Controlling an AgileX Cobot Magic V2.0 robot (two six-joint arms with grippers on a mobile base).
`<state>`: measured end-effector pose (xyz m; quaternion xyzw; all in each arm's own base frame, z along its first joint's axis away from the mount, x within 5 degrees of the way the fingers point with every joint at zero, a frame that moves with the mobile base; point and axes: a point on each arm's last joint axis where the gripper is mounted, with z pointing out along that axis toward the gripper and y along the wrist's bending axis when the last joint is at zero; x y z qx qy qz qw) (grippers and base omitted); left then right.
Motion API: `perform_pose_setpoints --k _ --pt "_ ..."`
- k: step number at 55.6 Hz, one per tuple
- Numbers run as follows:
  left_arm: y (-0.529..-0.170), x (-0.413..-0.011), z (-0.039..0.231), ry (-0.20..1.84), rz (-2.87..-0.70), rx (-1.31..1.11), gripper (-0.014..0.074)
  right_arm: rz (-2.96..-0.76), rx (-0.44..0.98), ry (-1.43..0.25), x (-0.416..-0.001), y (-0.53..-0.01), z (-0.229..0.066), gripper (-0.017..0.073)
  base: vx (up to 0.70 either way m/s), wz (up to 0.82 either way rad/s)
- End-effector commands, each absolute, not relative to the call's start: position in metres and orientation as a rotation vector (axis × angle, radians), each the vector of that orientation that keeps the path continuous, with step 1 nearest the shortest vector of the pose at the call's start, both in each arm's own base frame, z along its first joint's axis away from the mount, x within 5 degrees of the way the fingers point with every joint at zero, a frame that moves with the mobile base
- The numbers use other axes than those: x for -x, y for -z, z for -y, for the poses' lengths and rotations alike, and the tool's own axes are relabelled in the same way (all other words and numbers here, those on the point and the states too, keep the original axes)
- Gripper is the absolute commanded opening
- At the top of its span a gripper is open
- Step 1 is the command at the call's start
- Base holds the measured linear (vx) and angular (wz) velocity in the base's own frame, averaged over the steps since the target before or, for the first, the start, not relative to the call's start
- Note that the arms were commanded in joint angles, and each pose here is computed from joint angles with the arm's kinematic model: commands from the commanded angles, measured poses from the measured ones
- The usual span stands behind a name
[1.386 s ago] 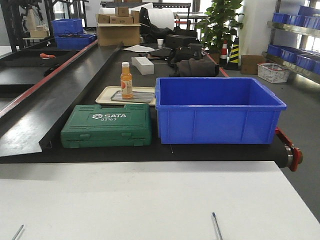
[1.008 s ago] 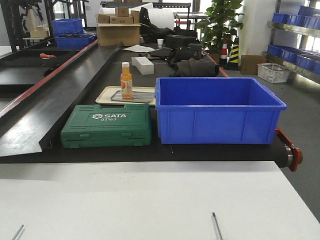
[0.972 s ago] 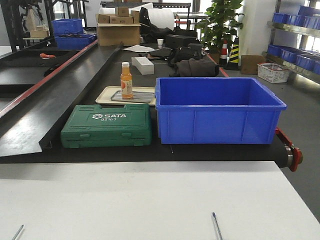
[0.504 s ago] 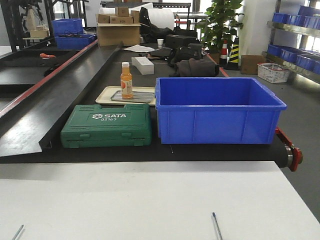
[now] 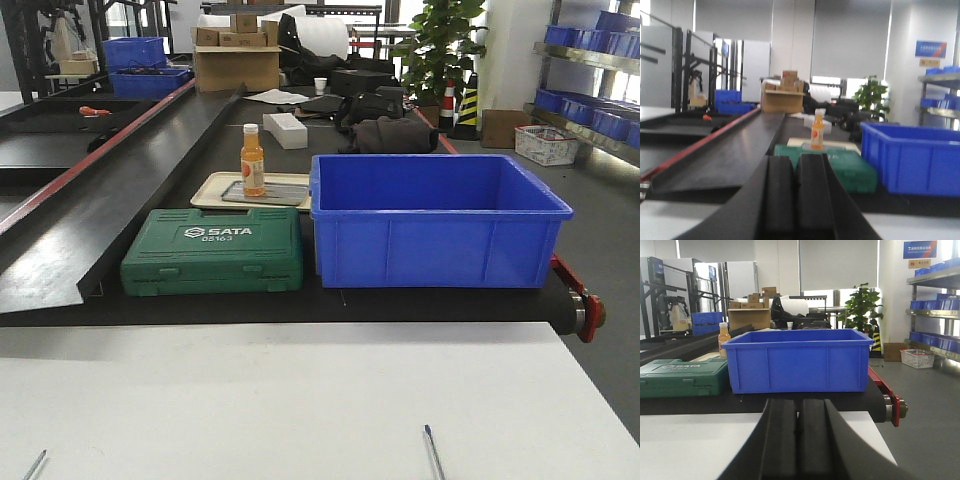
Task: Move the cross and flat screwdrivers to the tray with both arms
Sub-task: 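Lower both grippers toward the two green-handled screwdrivers on the table, then close left and right grippers on the screwdriver handles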
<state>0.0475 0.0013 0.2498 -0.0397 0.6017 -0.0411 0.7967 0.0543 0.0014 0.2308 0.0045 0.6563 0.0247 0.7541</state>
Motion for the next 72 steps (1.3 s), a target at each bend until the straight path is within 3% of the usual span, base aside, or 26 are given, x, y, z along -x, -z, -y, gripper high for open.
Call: perform_pose_setpoints --k 1,15,24,35,40,51,60,72 --pt "-0.293 -0.039 -0.002 0.098 -1.156 0.094 0.0008 -1.402 0.005 -0.024 -0.056 -0.266 -0.001 -0.0006 0.0 0.0" --pt "-0.324 -0.086 0.001 -0.093 -1.566 -0.105 0.0093 -1.671 0.094 0.099 -0.098 -0.3 0.001 0.001 0.0 0.0" --pt "-0.32 -0.122 0.001 -0.073 -1.78 -0.115 0.0222 -1.827 0.105 0.09 -0.129 -0.285 0.0 0.0059 0.0 0.0" --pt "-0.291 -0.154 0.002 -0.052 -2.039 -0.126 0.0454 -1.96 0.116 0.086 -0.151 -0.265 -0.001 0.022 0.0 0.0" --pt "-0.282 -0.166 0.002 -0.049 -2.085 -0.127 0.0508 -1.981 0.12 0.082 -0.158 -0.261 -0.001 0.0326 0.0 0.0" --pt "-0.268 -0.181 0.002 0.064 -2.202 0.076 0.0519 -2.015 0.106 0.055 -0.172 -0.25 -0.002 0.0516 0.0 0.0" --pt "-0.275 -0.198 -0.004 0.013 -2.305 0.174 0.0519 -2.141 -0.029 -0.013 -0.18 -0.251 -0.002 0.0526 0.0 0.0" --pt "-0.284 -0.239 -0.026 -0.172 -2.444 0.285 0.0519 -2.431 0.033 0.039 -0.208 -0.275 -0.001 0.0526 0.0 0.0"
